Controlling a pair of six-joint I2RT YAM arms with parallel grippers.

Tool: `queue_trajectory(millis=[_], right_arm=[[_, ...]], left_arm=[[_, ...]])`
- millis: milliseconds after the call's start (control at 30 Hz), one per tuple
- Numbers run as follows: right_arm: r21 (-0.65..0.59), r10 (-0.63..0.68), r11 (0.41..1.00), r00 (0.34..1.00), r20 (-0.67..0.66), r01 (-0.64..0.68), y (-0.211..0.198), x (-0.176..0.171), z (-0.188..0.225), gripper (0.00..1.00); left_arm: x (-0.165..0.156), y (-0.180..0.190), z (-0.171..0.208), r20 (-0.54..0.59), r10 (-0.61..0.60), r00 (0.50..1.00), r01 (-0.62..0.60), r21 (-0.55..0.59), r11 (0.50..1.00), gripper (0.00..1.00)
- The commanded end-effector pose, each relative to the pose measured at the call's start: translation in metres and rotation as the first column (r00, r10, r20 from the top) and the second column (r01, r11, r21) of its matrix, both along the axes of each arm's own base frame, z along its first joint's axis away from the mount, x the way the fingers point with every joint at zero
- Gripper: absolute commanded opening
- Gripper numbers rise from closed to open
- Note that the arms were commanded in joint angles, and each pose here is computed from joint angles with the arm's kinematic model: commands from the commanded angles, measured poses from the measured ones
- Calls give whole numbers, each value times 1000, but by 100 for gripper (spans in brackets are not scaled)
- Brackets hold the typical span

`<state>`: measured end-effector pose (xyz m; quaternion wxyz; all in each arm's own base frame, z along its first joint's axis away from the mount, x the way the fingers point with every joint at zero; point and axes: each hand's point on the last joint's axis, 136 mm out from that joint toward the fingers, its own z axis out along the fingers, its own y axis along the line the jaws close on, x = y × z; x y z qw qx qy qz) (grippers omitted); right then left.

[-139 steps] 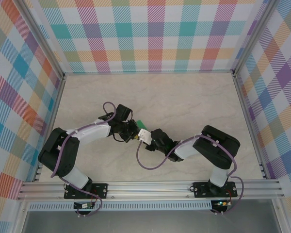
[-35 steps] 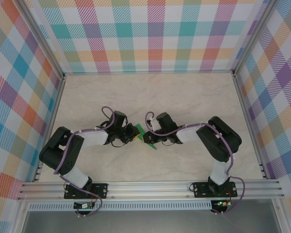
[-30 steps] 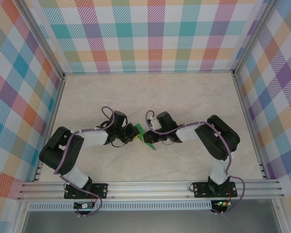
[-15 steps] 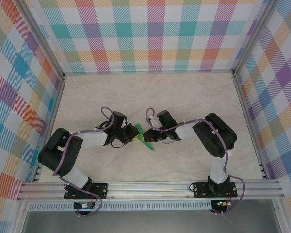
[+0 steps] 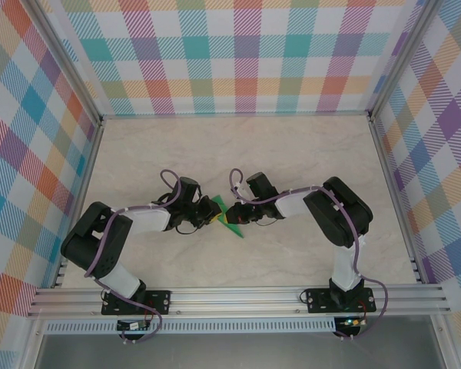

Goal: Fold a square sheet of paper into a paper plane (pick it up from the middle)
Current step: Fold the wing for the fifth time at the center of the table.

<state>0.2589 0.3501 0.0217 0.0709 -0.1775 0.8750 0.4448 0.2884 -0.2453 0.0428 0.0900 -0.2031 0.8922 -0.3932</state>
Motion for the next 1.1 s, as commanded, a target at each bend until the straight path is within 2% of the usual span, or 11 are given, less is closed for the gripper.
queue_trajectory(millis=[0, 367, 700, 1067], right_arm=[[-51, 13, 999, 999, -47, -15, -6, -8, -17, 6], [-47, 22, 999, 998, -58, -25, -4, -8, -13, 10], [11, 30, 999, 999, -37, -30, 2, -6, 23, 28], [-77, 21, 997, 998, -61, -25, -12, -13, 21, 28]], left_arm=[[0, -8, 1, 25, -36, 999, 36, -8, 999, 14], [2, -4, -10, 26, -44, 999, 42, 44, 998, 11], [-1, 0, -14, 19, -40, 999, 38, 65, 997, 10], [-2, 1, -15, 18, -39, 999, 38, 65, 997, 10]])
